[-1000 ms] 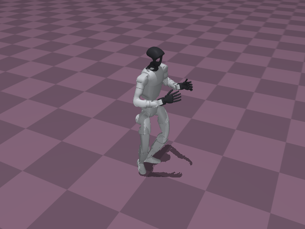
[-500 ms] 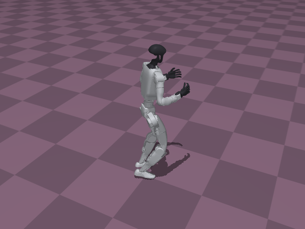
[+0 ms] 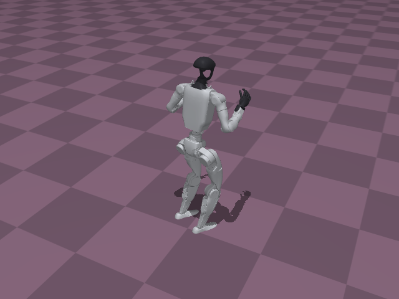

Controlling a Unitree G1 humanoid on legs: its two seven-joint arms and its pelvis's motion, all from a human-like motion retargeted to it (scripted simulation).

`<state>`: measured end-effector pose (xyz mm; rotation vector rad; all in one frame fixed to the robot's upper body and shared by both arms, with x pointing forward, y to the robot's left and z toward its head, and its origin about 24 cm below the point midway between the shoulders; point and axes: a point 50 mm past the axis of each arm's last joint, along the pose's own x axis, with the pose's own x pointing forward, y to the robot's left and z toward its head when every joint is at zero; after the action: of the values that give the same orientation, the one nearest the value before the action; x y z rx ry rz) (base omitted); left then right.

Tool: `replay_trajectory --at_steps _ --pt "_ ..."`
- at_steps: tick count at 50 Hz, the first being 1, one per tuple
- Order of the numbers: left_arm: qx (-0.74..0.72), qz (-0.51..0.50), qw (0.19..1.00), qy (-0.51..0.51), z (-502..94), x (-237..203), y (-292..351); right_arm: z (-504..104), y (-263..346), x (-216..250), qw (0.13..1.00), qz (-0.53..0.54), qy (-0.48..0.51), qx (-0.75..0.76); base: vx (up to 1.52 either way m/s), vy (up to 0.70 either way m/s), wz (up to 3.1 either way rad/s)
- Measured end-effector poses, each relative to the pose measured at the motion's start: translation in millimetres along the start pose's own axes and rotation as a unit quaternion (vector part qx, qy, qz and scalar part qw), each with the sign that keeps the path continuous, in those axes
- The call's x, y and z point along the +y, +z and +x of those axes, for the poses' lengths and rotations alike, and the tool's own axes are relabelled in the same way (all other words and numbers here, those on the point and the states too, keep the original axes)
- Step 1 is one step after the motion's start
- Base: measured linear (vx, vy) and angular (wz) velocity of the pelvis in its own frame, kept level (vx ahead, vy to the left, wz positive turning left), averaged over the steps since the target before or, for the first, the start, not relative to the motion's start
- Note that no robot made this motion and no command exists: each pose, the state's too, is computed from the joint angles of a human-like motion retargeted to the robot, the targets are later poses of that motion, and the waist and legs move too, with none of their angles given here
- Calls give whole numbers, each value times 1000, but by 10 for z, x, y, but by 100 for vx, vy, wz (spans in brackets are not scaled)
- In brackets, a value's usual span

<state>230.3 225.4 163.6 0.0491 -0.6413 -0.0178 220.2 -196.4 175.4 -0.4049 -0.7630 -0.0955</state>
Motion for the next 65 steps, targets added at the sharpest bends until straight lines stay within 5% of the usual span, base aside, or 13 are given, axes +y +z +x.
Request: replay_trajectory --at_steps 22,37,46,53,59,65 --pt "-76 209 969 -108 317 -94 360 165 80 -252 977 -203 49 -44 -3 2 38" --pt "-164 347 910 -155 775 -345 713 -260 -467 -378 935 -288 148 142 -2 3 37" --pt "-202 406 878 -153 853 -338 867 390 265 -625 928 -363 12 -80 1 2 51" --pt "-237 460 826 -221 884 -538 1002 630 582 -418 905 -376 76 -183 -5 -6 48" --pt "-247 463 832 -180 998 -526 1008 425 80 -341 924 -354 129 -63 -2 -7 28" --pt "-228 385 890 -92 924 -338 876 -317 -398 -470 948 -283 74 124 5 -6 16"
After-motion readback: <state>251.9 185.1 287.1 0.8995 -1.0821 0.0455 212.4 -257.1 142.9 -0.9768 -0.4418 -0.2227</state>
